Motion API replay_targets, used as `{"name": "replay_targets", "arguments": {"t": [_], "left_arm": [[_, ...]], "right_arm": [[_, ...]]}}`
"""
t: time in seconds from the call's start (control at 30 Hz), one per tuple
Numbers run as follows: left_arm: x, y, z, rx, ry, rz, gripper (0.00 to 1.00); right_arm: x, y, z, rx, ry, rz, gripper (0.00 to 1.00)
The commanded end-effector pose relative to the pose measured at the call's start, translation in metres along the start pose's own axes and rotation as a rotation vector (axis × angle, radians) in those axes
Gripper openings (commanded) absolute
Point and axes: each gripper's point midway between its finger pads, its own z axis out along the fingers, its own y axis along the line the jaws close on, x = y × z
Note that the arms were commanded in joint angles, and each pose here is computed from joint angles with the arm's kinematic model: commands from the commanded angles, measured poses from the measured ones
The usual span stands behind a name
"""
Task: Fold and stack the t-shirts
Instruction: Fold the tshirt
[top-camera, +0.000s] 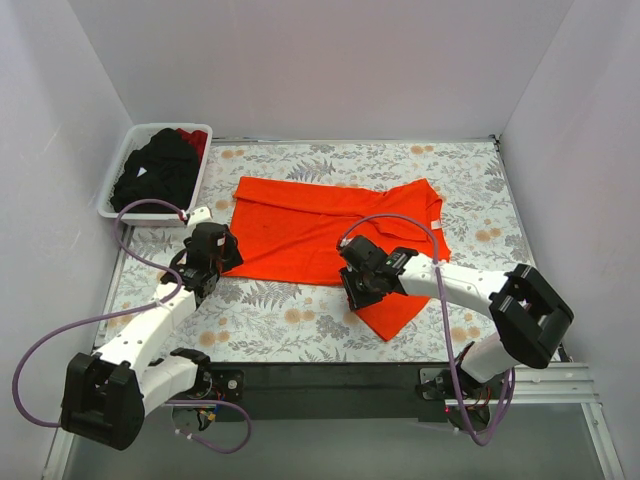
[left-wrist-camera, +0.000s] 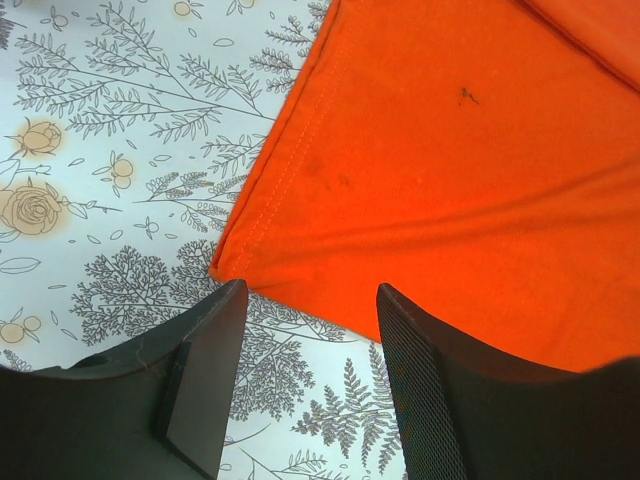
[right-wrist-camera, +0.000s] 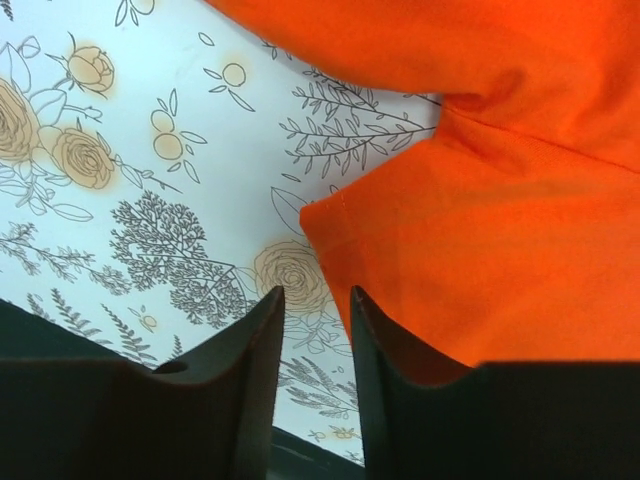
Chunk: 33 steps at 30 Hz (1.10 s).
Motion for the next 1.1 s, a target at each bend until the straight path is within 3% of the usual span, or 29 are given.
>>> {"name": "replay_targets", "arguments": {"t": [0.0, 0.07, 0.13, 0.23, 0.3, 0.47, 0.53, 0.7, 0.83, 1.07], "left_arm": [[-0.004, -0.007, 0.0, 0.026, -0.004, 0.003, 0.53], [-0.001, -0.01, 0.002, 0.032, 0.015, -0.006, 0.53], [0.002, -0.014, 0.006, 0.036, 0.038, -0.011, 0.53], [0.007, -0.02, 0.014, 0.035, 0.078, -0.023, 0.46], [0.006, -0.022, 0.02, 0.028, 0.091, -0.024, 0.4], [0.017, -0.026, 0.045, -0.02, 0.167, 0.014, 0.34], [0.022, -0.02, 0.053, -0.061, 0.182, 0.035, 0.24], [0.052, 0.001, 0.058, -0.155, 0.278, 0.069, 0.2], [0.08, 0.017, 0.041, -0.234, 0.395, 0.009, 0.09], [0.111, 0.019, 0.017, -0.211, 0.528, -0.045, 0.08]], "right_arm": [[-0.004, -0.012, -0.009, 0.043, -0.039, 0.029, 0.41], [-0.008, -0.025, -0.018, 0.073, -0.072, 0.044, 0.46], [-0.011, -0.05, -0.024, 0.1, -0.098, 0.096, 0.45], [-0.016, -0.088, -0.026, 0.126, -0.147, 0.197, 0.34], [-0.023, -0.114, -0.027, 0.125, -0.19, 0.279, 0.32], [-0.03, -0.159, -0.027, 0.112, -0.249, 0.453, 0.3], [-0.02, -0.167, -0.021, 0.098, -0.237, 0.497, 0.28], [0.007, -0.194, -0.016, 0.064, -0.231, 0.658, 0.27], [0.034, -0.202, -0.018, 0.03, -0.229, 0.759, 0.27], [0.067, -0.209, -0.024, 0.001, -0.228, 0.916, 0.27]]}}
